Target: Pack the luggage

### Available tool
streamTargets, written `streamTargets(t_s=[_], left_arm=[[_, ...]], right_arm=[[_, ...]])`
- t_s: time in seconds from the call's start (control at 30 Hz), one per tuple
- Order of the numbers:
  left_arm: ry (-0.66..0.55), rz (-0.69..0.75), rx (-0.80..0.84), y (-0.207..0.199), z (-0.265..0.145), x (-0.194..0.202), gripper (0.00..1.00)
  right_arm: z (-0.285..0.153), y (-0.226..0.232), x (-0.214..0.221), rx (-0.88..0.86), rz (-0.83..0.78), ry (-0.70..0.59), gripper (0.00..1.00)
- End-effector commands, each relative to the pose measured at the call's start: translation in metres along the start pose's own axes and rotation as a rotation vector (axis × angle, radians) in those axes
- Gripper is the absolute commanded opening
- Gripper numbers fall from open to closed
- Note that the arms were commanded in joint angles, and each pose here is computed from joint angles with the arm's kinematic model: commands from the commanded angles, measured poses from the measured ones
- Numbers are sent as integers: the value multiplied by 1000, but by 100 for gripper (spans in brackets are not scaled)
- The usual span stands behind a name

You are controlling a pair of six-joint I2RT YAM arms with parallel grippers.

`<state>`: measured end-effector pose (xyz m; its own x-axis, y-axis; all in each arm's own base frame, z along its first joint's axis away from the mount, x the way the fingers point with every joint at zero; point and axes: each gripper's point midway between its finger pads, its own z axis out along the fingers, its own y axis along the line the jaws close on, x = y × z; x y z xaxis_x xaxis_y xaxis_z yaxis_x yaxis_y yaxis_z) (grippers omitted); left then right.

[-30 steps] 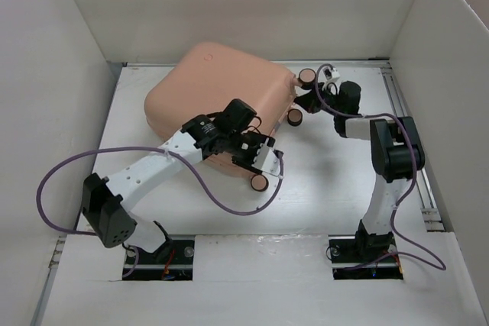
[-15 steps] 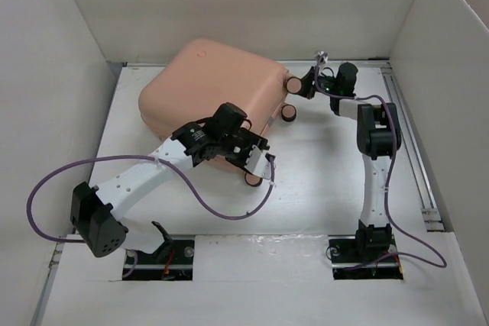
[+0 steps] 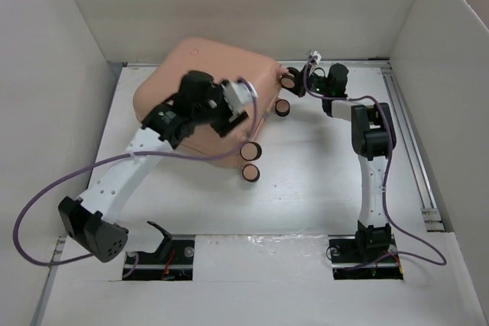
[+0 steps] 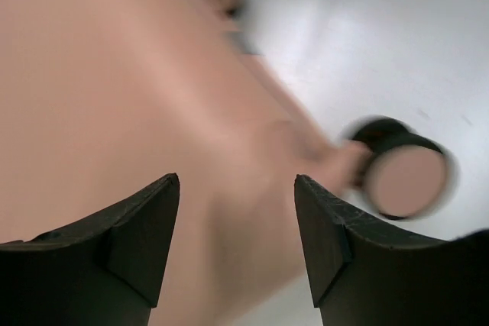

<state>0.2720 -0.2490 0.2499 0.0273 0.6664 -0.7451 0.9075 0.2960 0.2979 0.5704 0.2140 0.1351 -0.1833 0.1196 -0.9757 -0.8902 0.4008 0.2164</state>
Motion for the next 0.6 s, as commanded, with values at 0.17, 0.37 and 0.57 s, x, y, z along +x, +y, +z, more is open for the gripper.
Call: streamTargets(t_s=[0.17,0.37,0.57], left_arm=[[72,-768,-561,158,-125,94,45],[329,-1052,-697,149,-172,211,8],[430,-1134,-721,123,-139,277,7]], right_arm=[[6,3,-111,102,-356,-156,0],[7,7,-119,125,-372,-159,0],[15,12,-114,152,-399,-146,0]])
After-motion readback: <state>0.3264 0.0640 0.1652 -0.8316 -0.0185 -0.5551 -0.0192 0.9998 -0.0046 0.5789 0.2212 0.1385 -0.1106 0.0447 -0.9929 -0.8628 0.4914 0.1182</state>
